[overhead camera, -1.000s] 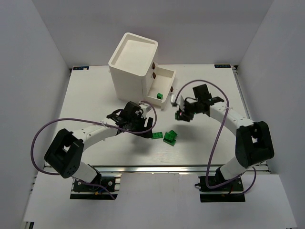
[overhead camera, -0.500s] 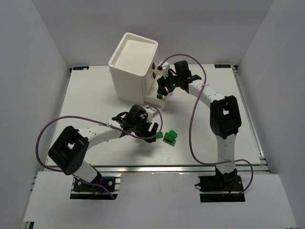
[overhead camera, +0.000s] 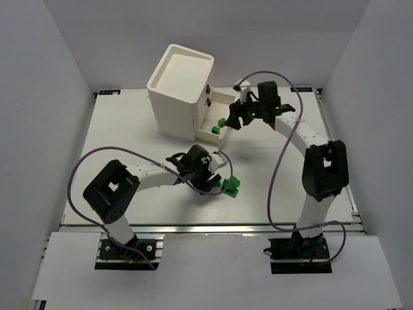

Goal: Sort the legos into containers by color

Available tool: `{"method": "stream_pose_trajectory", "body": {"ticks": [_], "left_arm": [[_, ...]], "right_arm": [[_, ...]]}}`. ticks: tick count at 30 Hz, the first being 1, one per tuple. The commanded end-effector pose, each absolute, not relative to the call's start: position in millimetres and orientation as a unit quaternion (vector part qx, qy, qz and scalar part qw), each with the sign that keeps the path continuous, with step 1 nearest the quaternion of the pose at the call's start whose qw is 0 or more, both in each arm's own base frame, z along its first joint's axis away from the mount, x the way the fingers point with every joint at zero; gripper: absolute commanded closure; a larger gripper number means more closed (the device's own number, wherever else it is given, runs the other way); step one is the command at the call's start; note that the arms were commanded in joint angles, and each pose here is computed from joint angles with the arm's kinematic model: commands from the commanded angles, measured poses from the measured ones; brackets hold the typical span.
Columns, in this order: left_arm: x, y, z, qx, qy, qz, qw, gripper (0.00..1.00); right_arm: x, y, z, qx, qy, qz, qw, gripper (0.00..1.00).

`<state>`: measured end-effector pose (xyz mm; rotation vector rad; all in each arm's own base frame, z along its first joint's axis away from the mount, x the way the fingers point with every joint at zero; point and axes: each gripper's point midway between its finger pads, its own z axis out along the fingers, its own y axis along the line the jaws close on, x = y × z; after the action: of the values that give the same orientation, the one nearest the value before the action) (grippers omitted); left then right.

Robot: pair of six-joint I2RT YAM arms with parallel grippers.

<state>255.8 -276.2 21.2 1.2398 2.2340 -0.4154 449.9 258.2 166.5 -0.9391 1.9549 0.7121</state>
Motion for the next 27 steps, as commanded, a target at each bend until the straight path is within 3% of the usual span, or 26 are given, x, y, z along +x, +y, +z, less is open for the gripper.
{"method": "stream_pose_trajectory", "body": {"ticks": [1, 5, 8, 9, 11, 17, 21, 24, 27], "left_arm": [[281, -291, 32, 0.502, 0.797, -0.134, 0.308, 0.16], [282, -307, 27, 0.527, 0.782, -0.158, 0.294, 0.21], [270, -315, 18, 0.543, 0.777, -0.19, 0.256, 0.41], [264, -313, 12, 0.545, 0.78, -0.195, 0.239, 0.58], [255, -311, 7, 0.539, 0.785, -0.206, 0.225, 0.68], [265, -305, 18, 0.466, 0.825, -0.208, 0.242, 0.81], [321, -310, 74, 0.387, 0.836, -0.175, 0.347, 0.83], [358, -323, 123, 0.344, 0.829, -0.181, 0.402, 0.83], [383, -329, 144, 0.32, 0.829, -0.184, 0.42, 0.83]], "right_arm": [[434, 249, 215, -0.375, 0.747, 0.301, 0.46, 0.28], [416, 232, 205, -0.359, 0.759, 0.298, 0.454, 0.28], [411, 222, 207, -0.353, 0.761, 0.29, 0.461, 0.28], [410, 218, 209, -0.351, 0.761, 0.286, 0.464, 0.28], [408, 215, 208, -0.35, 0.762, 0.285, 0.464, 0.28], [405, 204, 207, -0.353, 0.762, 0.281, 0.465, 0.28], [396, 201, 196, -0.377, 0.761, 0.272, 0.452, 0.24], [385, 194, 183, -0.385, 0.768, 0.268, 0.435, 0.11], [375, 186, 171, -0.399, 0.768, 0.254, 0.431, 0.11]]}}
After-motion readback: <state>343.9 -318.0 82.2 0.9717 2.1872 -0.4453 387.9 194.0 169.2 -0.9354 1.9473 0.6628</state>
